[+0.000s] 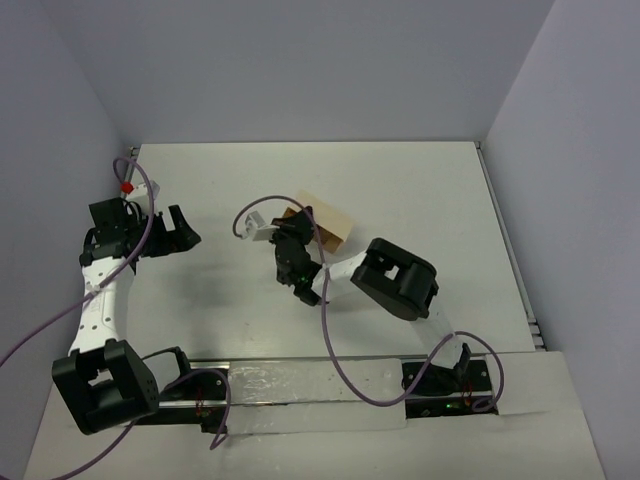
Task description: Build the wood block tower
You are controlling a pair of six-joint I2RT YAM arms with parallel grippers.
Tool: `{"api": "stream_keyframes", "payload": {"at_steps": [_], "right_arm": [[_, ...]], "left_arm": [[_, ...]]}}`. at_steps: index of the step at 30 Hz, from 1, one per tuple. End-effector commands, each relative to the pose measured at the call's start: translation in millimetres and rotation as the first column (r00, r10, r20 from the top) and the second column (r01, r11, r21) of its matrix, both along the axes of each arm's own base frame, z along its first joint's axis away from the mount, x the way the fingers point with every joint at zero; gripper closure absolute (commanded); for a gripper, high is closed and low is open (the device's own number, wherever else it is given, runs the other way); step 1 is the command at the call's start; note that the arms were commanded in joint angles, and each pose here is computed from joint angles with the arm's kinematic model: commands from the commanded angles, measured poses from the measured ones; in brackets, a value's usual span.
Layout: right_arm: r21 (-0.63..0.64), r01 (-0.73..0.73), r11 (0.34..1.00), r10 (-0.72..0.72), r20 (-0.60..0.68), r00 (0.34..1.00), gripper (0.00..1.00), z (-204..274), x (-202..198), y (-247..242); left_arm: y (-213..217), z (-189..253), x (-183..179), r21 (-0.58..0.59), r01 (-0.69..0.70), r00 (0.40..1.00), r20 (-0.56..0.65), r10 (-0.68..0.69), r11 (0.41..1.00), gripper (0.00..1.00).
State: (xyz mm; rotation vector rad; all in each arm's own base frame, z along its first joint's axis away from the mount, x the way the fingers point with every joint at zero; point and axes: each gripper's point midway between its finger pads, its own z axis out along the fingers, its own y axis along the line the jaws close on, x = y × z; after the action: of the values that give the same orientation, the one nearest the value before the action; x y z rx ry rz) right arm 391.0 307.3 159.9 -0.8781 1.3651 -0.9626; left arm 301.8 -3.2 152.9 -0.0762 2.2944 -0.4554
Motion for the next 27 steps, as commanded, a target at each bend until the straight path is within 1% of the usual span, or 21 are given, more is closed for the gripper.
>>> {"api": "stream_keyframes", "payload": {"at_steps": [1,2,3,6,12,19,23,24,27], "right_arm": [[0.042,0.002,0.999,-0.01,0.204,0.979,1.0,41.9,-19.3,2.7],[-0.002,-0.001,1.0,0.002,0.235,0.972,1.0,40.2,-22.4,4.3],[-0.009,0.0,1.0,0.002,0.252,0.968,1.0,44.5,-26.3,4.9],[-0.077,-0.007,0.997,0.027,0.255,0.967,1.0,30.4,-29.4,13.1],[-0.107,0.006,0.994,0.022,0.258,0.966,1.0,27.1,-26.0,20.3],[-0.104,0.039,0.994,-0.006,0.3,0.954,1.0,46.8,-12.1,24.1],[-0.166,0.016,0.986,0.035,0.298,0.954,1.0,37.8,-16.7,35.0],[-0.168,0.009,0.986,0.042,0.299,0.953,1.0,37.6,-16.9,34.9],[-0.144,0.057,0.988,-0.012,0.298,0.955,1.0,40.0,-4.2,19.4]], "left_arm": [[-4.6,24.1,2.1,-0.014,0.034,0.996,0.077,-0.033,0.999,0.01],[-4.9,24.0,1.7,-0.012,0.036,0.997,0.076,-0.035,0.999,0.01],[-4.2,24.1,1.7,-0.012,0.034,0.997,0.076,-0.033,0.999,0.01],[-3.8,23.3,1.5,-0.013,0.034,0.997,0.076,-0.033,0.999,0.01],[-3.6,22.5,1.5,-0.014,0.034,0.996,0.08,-0.033,0.999,0.01],[-3.9,22.5,0.9,-0.015,0.036,0.996,0.079,-0.034,0.999,0.01],[-4.7,23.7,2.7,-0.019,0.04,0.995,0.088,-0.039,0.999,0.01],[-4.7,23.8,2.9,-0.019,0.041,0.995,0.086,-0.039,0.999,0.01],[-4.1,22.5,1.3,-0.017,0.038,0.996,0.08,-0.036,0.999,0.01]]}}
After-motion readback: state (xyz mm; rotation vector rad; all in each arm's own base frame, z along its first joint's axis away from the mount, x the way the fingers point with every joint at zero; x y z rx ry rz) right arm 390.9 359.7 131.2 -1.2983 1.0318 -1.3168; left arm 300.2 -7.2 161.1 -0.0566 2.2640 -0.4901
